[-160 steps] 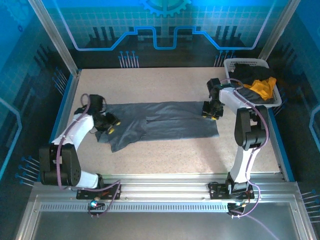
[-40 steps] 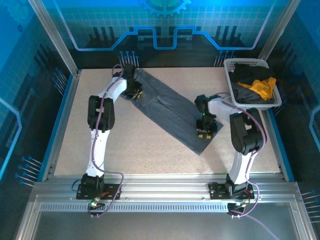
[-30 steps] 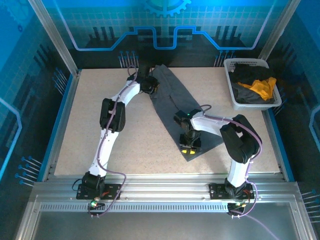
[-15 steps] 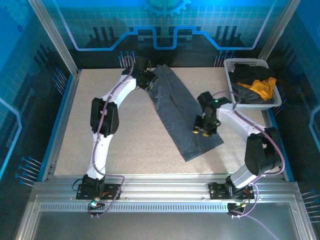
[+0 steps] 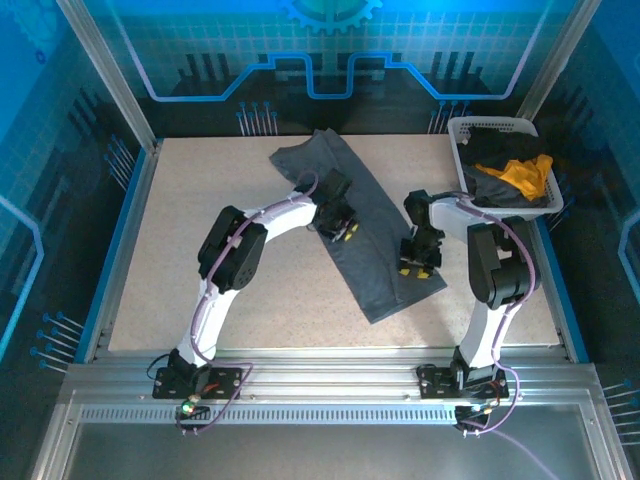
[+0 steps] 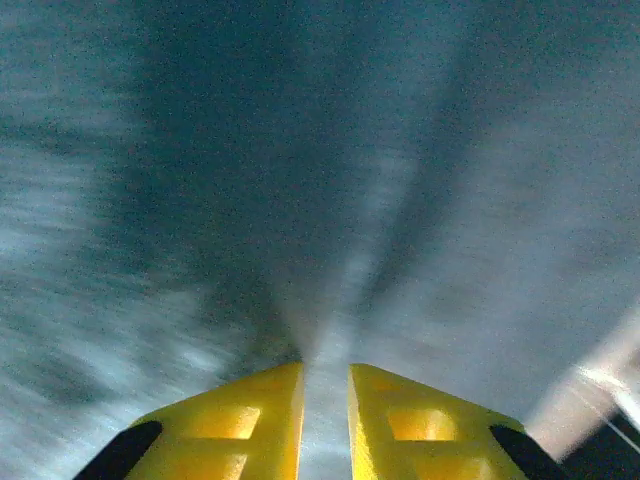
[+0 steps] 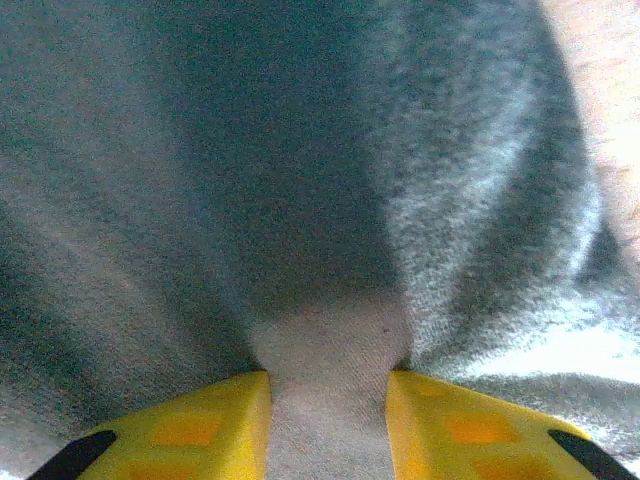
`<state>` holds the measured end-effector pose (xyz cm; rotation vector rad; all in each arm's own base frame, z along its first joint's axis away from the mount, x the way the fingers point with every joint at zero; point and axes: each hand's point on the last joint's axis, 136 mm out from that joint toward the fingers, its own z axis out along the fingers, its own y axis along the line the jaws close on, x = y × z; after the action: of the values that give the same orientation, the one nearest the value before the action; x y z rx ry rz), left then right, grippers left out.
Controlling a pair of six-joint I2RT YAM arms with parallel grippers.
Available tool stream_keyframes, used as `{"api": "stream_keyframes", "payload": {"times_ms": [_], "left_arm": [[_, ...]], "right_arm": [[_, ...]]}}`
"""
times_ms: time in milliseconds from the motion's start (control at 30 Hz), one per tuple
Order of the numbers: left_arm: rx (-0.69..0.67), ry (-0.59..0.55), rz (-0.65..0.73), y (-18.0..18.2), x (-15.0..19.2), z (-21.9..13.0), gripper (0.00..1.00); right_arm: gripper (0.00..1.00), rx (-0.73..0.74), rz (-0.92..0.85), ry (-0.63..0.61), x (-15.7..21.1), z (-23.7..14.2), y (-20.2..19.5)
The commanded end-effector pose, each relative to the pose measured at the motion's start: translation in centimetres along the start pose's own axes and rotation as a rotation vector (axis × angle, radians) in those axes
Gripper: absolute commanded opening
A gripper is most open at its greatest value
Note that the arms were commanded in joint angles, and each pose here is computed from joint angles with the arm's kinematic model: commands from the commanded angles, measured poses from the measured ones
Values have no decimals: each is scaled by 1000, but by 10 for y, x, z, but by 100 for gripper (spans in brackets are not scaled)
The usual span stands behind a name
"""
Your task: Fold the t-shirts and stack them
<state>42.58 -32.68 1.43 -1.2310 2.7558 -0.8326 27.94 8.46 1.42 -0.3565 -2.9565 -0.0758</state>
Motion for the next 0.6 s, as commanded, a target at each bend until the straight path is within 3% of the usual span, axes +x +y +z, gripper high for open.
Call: {"api": "stream_keyframes", "payload": {"times_ms": [0, 267, 433, 567], "left_arm": [[-115, -40, -123, 59, -17, -13, 20], [-181, -117, -151, 143, -69, -63, 21], [-64, -59, 5, 120, -89, -71, 34], [-45, -123, 177, 93, -94, -101, 41]], "right_arm": [[36, -4, -59, 45, 30, 7, 21], [36, -122, -64, 145, 99, 19, 104], [38, -200, -8, 154, 119, 16, 152], [42, -260, 6, 141, 119, 2, 166]]}}
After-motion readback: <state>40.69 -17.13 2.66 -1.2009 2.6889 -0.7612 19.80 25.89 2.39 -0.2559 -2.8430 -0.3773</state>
